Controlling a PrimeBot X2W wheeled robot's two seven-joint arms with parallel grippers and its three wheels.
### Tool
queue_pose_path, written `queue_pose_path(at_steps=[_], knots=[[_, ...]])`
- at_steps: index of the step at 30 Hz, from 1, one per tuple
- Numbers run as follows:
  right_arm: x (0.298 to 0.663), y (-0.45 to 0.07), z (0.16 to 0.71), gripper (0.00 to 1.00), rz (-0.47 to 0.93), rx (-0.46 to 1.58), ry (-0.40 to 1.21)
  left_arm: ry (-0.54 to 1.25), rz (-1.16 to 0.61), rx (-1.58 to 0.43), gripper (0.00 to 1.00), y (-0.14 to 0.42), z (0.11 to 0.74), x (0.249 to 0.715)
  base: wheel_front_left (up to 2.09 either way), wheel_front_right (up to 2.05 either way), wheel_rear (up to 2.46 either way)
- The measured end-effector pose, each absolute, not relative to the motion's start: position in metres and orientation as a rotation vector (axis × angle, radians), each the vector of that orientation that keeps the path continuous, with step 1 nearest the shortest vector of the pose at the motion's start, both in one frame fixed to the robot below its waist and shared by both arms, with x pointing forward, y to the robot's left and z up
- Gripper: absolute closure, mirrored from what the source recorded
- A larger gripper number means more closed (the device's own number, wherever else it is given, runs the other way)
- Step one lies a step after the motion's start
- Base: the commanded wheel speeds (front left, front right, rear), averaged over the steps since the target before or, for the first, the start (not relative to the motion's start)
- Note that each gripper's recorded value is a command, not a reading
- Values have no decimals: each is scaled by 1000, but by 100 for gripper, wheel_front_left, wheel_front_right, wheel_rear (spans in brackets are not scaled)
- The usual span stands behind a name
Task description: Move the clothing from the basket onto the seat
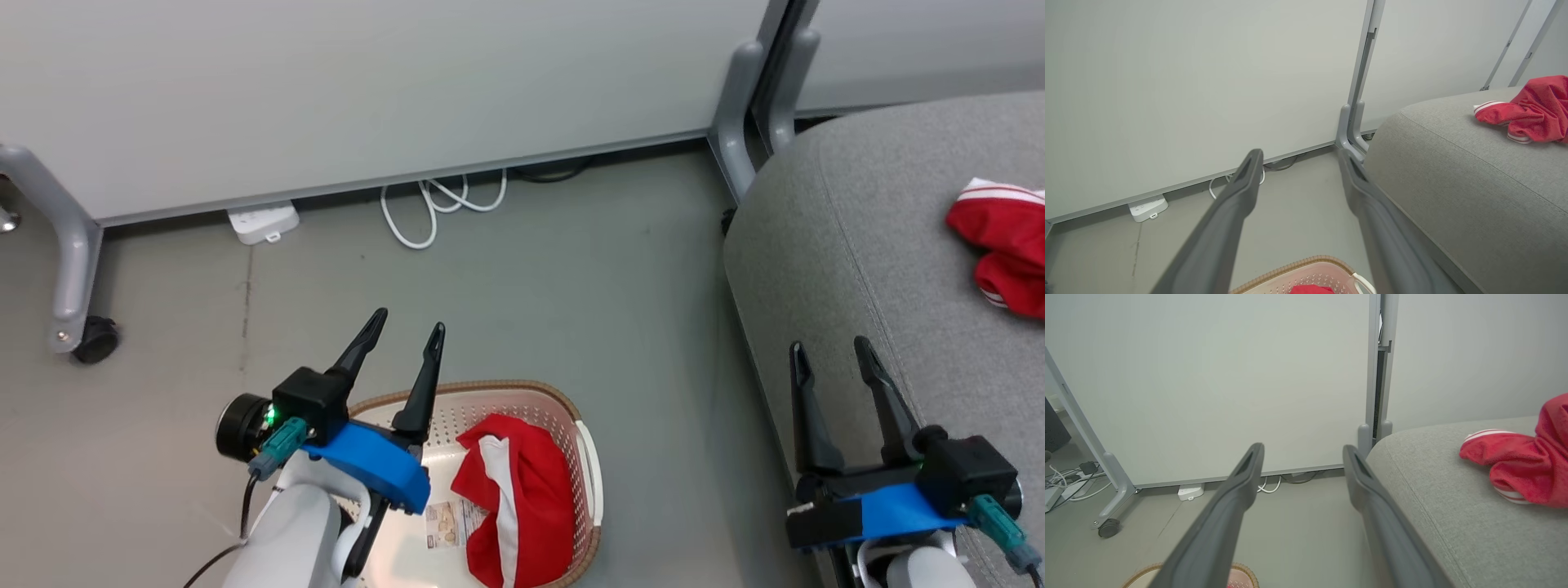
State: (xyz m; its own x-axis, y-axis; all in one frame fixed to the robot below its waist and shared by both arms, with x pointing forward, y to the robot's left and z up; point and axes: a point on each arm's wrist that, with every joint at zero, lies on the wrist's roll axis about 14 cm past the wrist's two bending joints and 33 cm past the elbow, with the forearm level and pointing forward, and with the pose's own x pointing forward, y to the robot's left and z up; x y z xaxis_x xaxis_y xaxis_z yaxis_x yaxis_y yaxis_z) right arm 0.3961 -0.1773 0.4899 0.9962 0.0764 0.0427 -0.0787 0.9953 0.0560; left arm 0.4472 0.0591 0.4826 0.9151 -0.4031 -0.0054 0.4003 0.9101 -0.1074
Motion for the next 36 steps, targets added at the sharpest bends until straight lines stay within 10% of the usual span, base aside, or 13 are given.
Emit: queue_pose_path(at_steps=[36], knots=[[480,-229,410,0,-35,-4,95,1027,-727,32,0,-14,173,411,0,0,0]])
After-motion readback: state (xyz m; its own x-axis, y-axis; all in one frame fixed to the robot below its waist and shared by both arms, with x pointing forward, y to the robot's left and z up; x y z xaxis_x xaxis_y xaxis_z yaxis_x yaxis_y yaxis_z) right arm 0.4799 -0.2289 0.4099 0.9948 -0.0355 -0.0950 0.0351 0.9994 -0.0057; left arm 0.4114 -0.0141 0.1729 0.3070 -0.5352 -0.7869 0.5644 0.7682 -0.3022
